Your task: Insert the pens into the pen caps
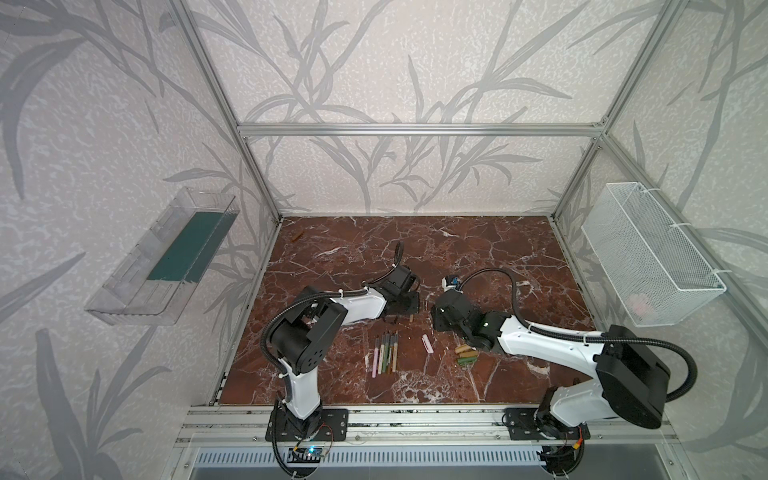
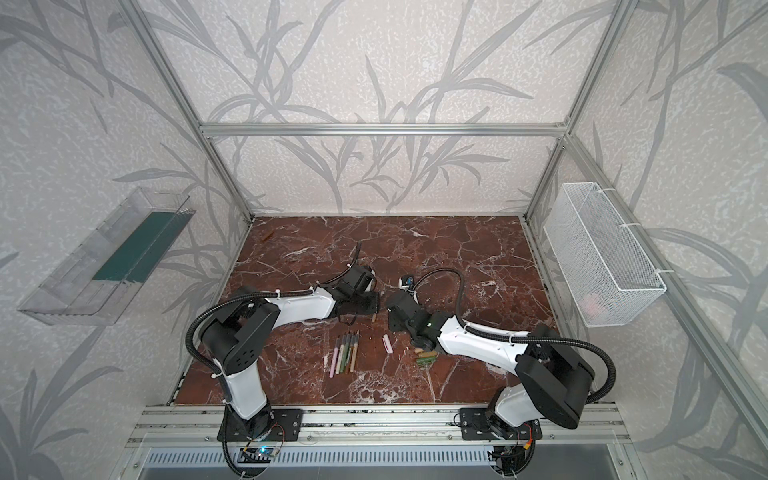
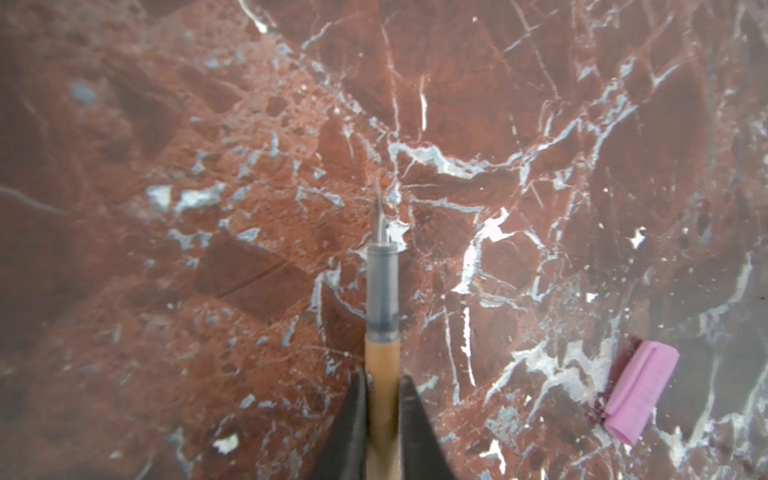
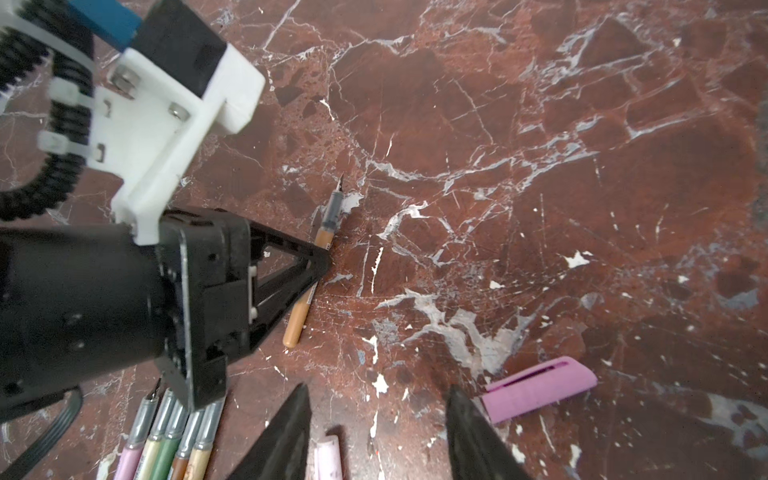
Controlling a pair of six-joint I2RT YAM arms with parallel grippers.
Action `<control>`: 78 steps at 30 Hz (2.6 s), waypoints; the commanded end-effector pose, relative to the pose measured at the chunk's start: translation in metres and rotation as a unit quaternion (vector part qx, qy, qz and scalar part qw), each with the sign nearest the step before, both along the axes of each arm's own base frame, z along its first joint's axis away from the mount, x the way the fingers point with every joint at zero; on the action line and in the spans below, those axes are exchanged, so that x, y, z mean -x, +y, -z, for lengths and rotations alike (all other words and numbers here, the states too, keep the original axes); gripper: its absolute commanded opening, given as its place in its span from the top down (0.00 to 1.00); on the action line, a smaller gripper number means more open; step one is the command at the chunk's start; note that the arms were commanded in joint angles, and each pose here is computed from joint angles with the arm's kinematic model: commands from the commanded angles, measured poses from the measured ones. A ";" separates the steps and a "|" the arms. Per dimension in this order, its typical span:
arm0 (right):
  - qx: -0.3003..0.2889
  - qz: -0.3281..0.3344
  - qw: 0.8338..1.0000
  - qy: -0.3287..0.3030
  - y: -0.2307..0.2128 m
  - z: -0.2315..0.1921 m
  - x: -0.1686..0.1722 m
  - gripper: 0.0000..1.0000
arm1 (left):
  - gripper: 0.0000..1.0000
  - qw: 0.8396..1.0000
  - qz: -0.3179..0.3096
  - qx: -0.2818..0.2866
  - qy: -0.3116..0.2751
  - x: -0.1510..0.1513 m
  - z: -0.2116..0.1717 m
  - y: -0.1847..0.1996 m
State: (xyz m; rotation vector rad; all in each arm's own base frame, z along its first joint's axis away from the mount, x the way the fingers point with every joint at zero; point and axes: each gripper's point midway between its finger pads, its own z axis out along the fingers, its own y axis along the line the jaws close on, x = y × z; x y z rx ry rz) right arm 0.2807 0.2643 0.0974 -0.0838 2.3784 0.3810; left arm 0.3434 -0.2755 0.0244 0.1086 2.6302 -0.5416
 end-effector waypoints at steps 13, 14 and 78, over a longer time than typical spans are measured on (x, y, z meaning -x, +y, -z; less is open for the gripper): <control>0.002 -0.037 0.997 -0.061 0.005 -0.019 -0.006 0.30 | 0.18 0.953 -0.099 -0.216 -0.187 -0.073 -0.157 0.133; 0.002 -0.042 0.997 -0.066 0.006 -0.021 -0.007 0.30 | 0.17 0.940 -0.122 -0.238 -0.210 -0.084 -0.171 0.151; 0.008 -0.191 0.982 -0.010 0.044 0.001 0.019 0.32 | 0.03 0.947 -0.178 -0.250 -0.095 -0.313 -0.022 0.433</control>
